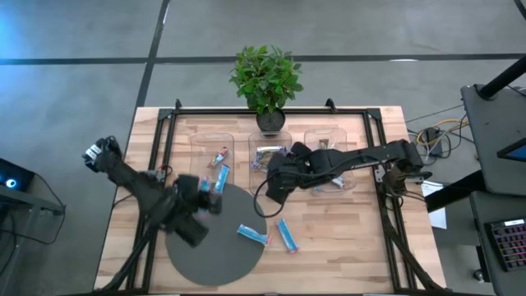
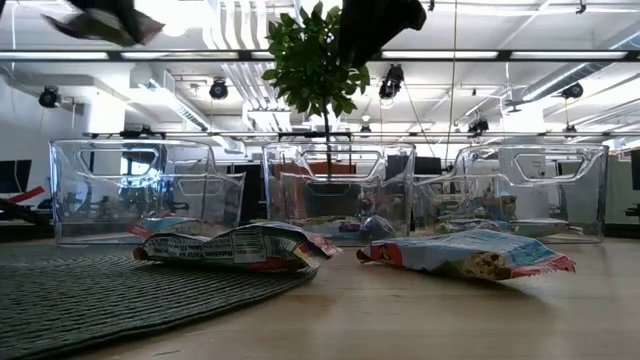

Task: Pick and place Granola Bars by type
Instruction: Put the red granola bar into the left transparent bin

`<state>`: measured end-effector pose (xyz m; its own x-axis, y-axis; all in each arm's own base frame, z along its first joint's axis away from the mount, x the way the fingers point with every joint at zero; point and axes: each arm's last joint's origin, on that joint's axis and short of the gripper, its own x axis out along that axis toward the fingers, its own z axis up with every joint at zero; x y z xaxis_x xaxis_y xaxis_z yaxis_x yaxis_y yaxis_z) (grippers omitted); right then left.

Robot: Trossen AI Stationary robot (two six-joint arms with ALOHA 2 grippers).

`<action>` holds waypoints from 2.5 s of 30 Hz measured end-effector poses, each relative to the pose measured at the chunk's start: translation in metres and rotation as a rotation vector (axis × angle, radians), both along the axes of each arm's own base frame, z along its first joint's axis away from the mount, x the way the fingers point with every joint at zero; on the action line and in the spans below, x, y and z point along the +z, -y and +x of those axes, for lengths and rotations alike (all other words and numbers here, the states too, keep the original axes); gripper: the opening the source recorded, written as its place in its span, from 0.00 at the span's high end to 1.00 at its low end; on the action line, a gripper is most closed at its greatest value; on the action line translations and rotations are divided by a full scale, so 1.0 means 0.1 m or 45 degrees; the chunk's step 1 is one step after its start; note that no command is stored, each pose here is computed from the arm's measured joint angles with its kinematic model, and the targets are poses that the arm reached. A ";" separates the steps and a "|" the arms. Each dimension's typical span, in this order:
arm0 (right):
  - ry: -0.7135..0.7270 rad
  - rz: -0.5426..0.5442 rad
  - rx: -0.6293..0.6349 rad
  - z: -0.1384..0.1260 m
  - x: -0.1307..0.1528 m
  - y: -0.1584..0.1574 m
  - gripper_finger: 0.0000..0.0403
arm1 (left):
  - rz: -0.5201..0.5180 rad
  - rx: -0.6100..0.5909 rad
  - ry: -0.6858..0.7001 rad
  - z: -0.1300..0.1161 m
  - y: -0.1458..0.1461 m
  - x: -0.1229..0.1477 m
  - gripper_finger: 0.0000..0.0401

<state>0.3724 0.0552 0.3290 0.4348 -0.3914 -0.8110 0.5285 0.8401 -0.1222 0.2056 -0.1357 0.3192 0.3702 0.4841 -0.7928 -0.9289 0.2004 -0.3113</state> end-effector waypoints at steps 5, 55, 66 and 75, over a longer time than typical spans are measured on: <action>0.031 -0.004 -0.025 -0.02 0.04 0.01 0.52 | 0.053 -0.013 -0.024 0.10 -0.42 0.05 0.91; 0.098 0.346 0.443 0.09 -0.57 -0.63 0.52 | 0.250 -0.672 0.643 -0.51 -0.14 0.19 0.58; 0.105 0.408 0.614 0.33 -1.03 -0.78 0.52 | 0.331 -0.788 0.780 -0.78 0.36 0.06 0.58; 0.040 0.367 0.560 0.60 -1.44 -1.08 0.52 | 0.292 -0.854 0.728 -0.76 0.42 0.01 0.58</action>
<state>0.4328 0.1634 0.1852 0.5338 0.0705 -0.8427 0.1178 0.9806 0.1566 0.1297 -0.1774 0.3201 0.9382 0.1488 -0.3126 -0.3114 0.7570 -0.5745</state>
